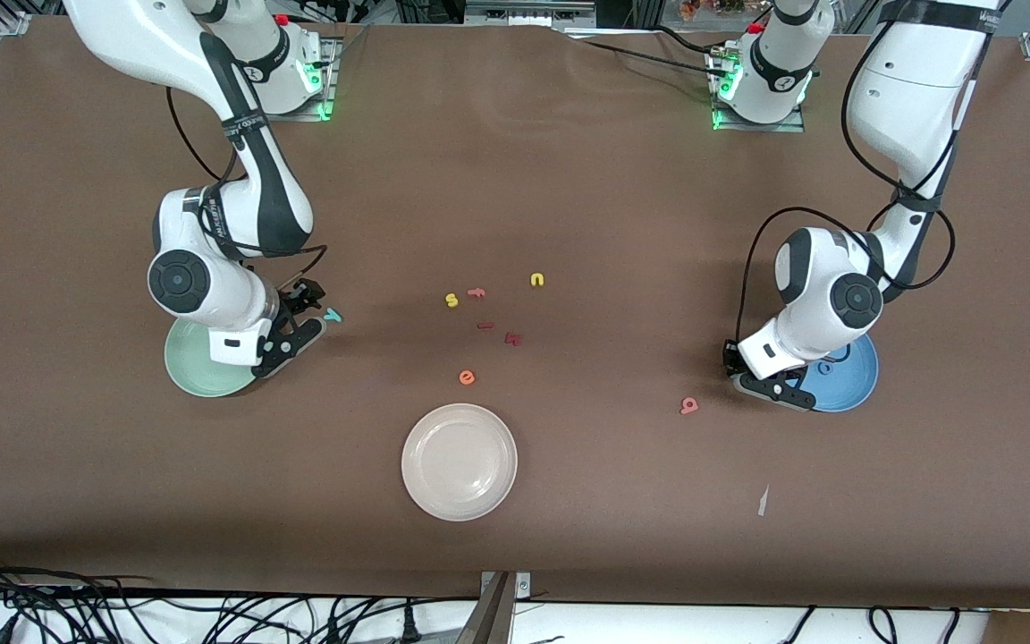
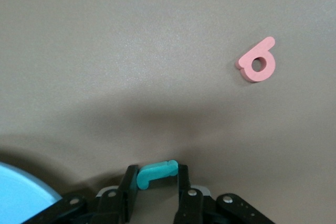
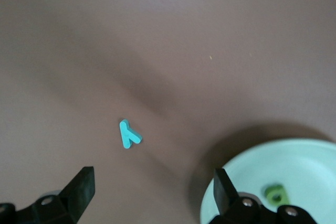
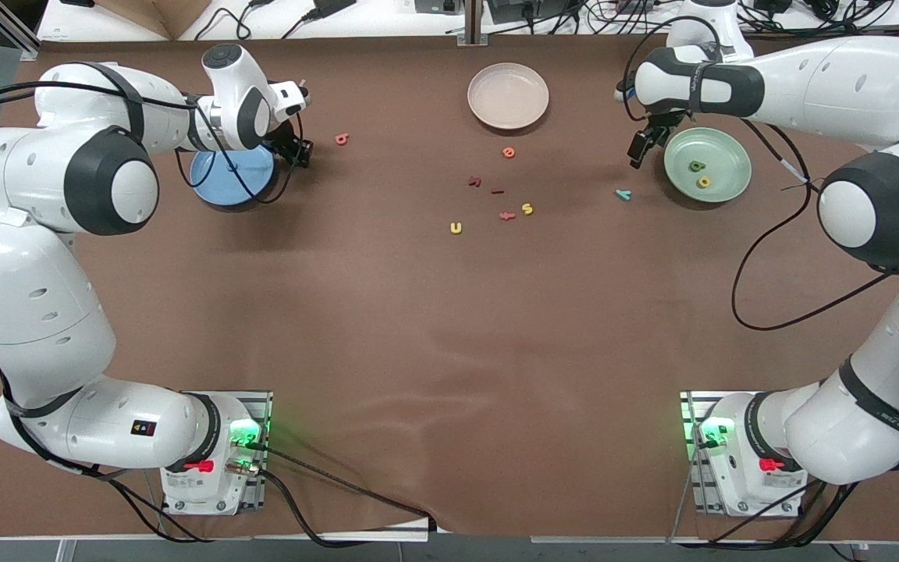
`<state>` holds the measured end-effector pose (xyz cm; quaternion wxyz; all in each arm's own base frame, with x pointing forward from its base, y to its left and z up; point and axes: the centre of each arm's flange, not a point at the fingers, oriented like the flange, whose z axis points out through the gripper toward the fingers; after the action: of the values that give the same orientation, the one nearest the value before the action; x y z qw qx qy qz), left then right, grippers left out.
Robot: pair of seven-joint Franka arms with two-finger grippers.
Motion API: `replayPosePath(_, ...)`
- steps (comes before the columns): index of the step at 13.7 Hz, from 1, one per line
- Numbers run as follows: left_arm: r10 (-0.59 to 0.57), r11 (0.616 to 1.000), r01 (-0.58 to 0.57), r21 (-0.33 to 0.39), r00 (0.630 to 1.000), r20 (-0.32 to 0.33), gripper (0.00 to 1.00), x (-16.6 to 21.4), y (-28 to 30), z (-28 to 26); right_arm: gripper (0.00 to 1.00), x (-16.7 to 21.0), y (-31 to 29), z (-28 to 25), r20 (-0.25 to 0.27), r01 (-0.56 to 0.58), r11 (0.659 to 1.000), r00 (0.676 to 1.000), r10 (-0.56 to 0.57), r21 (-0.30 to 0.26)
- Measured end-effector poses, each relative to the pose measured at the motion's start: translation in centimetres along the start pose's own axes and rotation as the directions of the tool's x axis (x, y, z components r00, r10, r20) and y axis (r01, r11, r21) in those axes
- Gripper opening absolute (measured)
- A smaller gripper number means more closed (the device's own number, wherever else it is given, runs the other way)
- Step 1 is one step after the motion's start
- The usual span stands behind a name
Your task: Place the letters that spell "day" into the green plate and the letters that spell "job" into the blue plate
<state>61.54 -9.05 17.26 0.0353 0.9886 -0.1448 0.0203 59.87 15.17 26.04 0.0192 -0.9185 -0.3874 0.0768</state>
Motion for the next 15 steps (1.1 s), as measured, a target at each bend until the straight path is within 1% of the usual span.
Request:
replayPosePath(2,0.0,1.0,0.0,0.0,1.0,0.0,0.35,0.0,0.0,0.0,1.0,-0.1,0.0,0.8,-0.024,0.133,0.991,0.991,-0.134,-0.026)
replayPosePath(4,0.001,1.0,-0.001,0.002,1.0,-0.011,0.35,0.4,0.0,-0.4,1.0,-0.1,0.0,2.0,-0.044,0.25,0.966,0.966,-0.253,-0.061)
replayPosePath(6,0.001,1.0,-0.001,0.003,1.0,-0.023,0.35,1.0,-0.1,-1.6,1.0,-0.1,-0.9,3.4,-0.056,0.304,0.949,0.949,-0.309,-0.082)
replayPosePath(9,-0.024,1.0,0.024,0.011,1.0,-0.019,0.35,1.0,-1.9,-5.1,1.0,-0.2,-2.8,4.8,-0.068,0.363,0.927,0.926,-0.37,-0.095)
replayPosePath(11,-0.033,0.999,0.033,0.013,0.999,-0.011,0.35,0.6,-3.7,-7.3,1.0,-1.0,-3.4,5.9,-0.076,0.43,0.894,0.894,-0.441,-0.128)
replayPosePath(13,0.0,1.0,0.0,0.029,1.0,-0.006,0.35,0.0,-6.1,-8.4,1.0,-1.7,-3.6,7.0,-0.07,0.484,0.862,0.865,-0.498,-0.148)
replayPosePath(14,0.019,0.999,-0.019,0.033,1.0,-0.001,0.35,-0.5,-7.3,-8.4,0.98,-1.9,-3.6,7.3,-0.067,0.503,0.851,0.854,-0.517,-0.15)
replayPosePath(15,0.03,0.999,-0.031,0.033,0.999,0.01,0.42,-1.0,-8.1,-8.0,0.97,-1.9,-3.7,7.3,-0.064,0.518,0.842,0.845,-0.531,-0.152)
